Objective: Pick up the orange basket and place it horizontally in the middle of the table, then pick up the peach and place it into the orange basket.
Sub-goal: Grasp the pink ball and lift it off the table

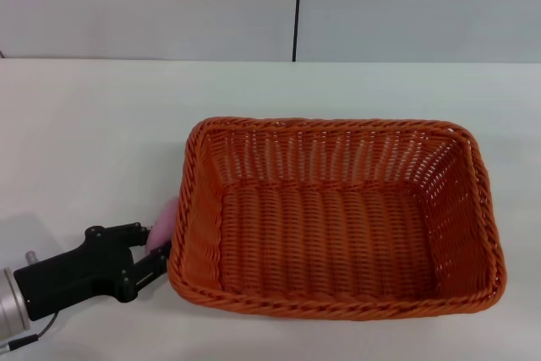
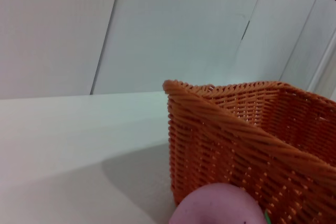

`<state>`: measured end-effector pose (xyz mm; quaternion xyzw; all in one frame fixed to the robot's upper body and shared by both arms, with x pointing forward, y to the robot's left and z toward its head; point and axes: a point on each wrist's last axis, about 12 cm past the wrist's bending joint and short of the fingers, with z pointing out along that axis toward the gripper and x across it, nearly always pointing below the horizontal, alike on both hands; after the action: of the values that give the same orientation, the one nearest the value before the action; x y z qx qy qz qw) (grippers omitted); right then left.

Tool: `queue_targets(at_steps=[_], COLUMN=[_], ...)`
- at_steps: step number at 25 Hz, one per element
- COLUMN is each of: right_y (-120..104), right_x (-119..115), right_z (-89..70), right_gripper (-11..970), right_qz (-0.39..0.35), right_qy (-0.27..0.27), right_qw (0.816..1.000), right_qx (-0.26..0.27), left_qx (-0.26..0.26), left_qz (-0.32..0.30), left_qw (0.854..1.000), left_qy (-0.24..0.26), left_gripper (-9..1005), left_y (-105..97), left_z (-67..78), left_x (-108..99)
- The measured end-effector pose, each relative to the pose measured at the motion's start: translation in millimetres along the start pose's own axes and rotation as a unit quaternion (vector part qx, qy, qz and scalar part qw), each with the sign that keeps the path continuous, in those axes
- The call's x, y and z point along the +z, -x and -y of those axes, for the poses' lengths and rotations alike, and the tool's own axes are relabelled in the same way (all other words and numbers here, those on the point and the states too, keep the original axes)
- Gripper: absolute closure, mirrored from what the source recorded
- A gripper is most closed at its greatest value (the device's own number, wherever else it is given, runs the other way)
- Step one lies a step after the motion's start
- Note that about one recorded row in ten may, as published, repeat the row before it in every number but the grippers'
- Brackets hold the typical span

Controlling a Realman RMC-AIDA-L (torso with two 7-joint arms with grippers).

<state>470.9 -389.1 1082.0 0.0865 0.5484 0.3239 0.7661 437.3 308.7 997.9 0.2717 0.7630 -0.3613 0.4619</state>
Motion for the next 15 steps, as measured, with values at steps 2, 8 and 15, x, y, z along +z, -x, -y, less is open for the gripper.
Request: queue_targets(at_steps=[2,8,15], right_y=[0,0,0], right_x=[0,0,-1], right_z=[0.0,-0.1,-0.5], right_gripper=[451,451,451], right_qz=[0.0,0.0,0.001], right_qy=[0.0,0.0,0.002], right_qw=[1.0,1.0,1.0], right_qx=[0.0,0.0,0.001], left_qx=[-0.001,-0.002,-0.028], left_qz=[0.003,0.007,0.076], left_qw=[1.0,1.0,0.994], left_qy=[0.0,0.003,0.077], left_gripper=[681,729,775], left_y=[0,1,5], left_z=[0.4,-0.2,-9.3], left_x=[-1,-2,-20])
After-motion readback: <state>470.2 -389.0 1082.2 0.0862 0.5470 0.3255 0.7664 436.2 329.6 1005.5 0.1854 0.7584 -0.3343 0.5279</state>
